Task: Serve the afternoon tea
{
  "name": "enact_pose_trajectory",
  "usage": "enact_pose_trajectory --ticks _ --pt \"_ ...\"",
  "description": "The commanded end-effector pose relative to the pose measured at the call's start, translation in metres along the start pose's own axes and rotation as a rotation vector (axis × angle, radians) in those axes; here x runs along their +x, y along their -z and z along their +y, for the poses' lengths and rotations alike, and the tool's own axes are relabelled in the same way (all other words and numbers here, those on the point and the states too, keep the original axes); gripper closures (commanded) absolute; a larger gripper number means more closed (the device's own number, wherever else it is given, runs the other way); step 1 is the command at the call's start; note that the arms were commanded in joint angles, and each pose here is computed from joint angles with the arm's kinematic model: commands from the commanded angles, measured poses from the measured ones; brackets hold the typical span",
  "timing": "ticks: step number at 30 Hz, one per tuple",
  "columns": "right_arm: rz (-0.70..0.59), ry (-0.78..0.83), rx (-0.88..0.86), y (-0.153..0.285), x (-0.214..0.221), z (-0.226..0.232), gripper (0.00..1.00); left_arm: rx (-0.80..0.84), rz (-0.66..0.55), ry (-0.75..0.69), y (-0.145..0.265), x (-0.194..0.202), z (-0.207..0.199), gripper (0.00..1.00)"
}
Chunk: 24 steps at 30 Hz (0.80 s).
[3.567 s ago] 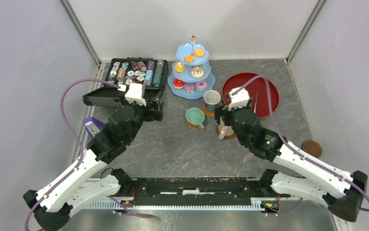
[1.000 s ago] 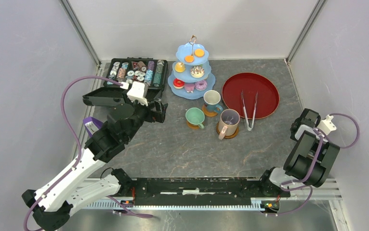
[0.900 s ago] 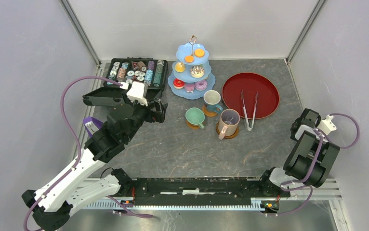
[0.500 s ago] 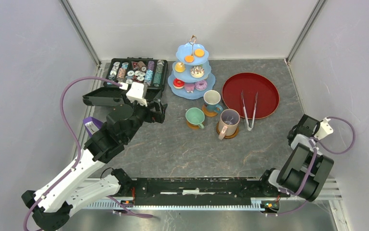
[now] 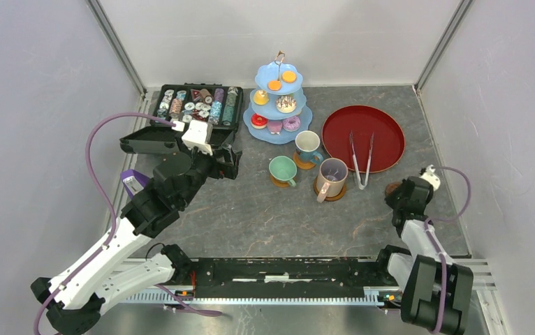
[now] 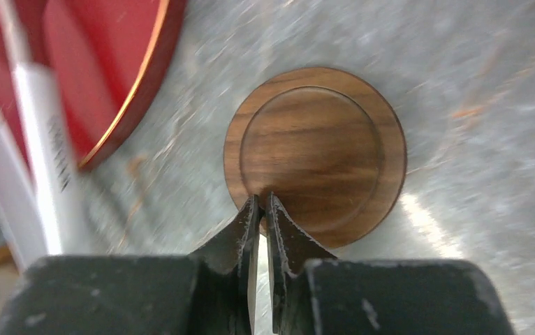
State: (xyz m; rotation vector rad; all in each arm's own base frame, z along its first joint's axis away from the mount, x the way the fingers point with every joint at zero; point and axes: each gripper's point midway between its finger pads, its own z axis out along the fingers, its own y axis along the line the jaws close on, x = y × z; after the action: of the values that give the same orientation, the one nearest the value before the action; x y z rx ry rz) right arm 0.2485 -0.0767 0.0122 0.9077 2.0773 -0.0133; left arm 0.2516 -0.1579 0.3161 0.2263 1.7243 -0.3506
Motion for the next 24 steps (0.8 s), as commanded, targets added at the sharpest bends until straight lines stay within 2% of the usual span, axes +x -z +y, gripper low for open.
enact_pose_trajectory --ticks 1,6,9,14,17,20,21,24 --pt "0.579 0.059 0.071 0.065 0.148 -0.036 0.84 -0.002 -0.051 0.032 0.001 -0.012 -0.001 0.00" --pt "0.627 0.098 0.050 0.077 0.155 -0.033 0.77 -0.005 -0.056 0.037 0.003 -0.013 0.001 0.00" --pt "0.621 0.147 0.001 0.079 0.151 -0.023 0.68 -0.010 -0.061 0.038 0.004 -0.013 0.002 0.00" --pt "0.479 0.239 -0.023 0.073 0.093 0.000 0.60 -0.005 -0.051 0.031 0.001 -0.011 0.000 0.00" --pt "0.371 0.253 0.037 0.069 0.055 0.004 0.54 -0.003 -0.050 0.031 0.001 -0.012 0.000 0.00" --pt "0.328 0.222 0.031 0.061 0.047 0.010 0.55 -0.011 -0.056 0.029 0.003 -0.012 0.002 0.00" --pt "0.323 0.220 0.036 0.059 0.045 0.011 0.60 -0.012 -0.059 0.028 0.003 -0.013 0.003 0.00" --pt "0.304 0.225 0.070 0.050 0.040 0.009 0.84 -0.014 -0.056 0.022 0.002 -0.012 0.003 0.00"
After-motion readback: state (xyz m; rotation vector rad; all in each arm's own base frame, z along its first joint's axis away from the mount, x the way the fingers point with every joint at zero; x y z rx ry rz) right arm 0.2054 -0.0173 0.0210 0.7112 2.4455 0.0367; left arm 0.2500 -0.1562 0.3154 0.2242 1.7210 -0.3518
